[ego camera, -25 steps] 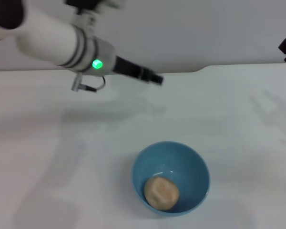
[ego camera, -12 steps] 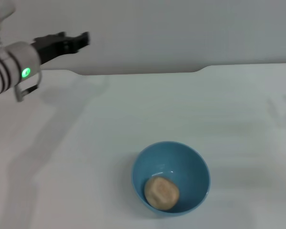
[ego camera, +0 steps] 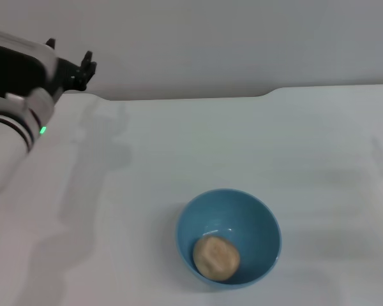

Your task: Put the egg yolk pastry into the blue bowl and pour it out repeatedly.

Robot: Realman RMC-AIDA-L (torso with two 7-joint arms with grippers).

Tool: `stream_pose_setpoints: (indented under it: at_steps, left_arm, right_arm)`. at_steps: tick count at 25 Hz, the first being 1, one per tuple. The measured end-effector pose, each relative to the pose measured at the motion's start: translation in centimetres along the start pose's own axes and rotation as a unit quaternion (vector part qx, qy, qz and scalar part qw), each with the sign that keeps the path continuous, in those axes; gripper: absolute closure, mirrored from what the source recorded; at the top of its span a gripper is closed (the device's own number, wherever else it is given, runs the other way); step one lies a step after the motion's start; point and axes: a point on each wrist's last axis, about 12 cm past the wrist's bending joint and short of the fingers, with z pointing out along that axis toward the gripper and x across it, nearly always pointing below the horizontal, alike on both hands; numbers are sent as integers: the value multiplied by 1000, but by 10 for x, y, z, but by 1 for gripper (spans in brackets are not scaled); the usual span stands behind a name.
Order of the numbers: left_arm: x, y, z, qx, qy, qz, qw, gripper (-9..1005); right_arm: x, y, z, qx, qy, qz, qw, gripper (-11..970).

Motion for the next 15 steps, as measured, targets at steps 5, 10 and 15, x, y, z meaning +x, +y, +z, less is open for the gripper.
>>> stream_pose_setpoints:
  at_steps: [5, 10, 15]
  left_arm:
    - [2, -32, -14, -53, -77, 84, 992, 340]
    - [18, -35, -22, -66, -100, 21, 993, 340]
    - [48, -22, -28, -64, -79, -133, 986, 340]
  right_arm:
    - [4, 1, -4, 8, 2, 9, 1000, 455]
    - [8, -1, -9, 47, -7, -4, 999, 455]
    - [12, 0, -18, 123, -35, -42, 991, 456]
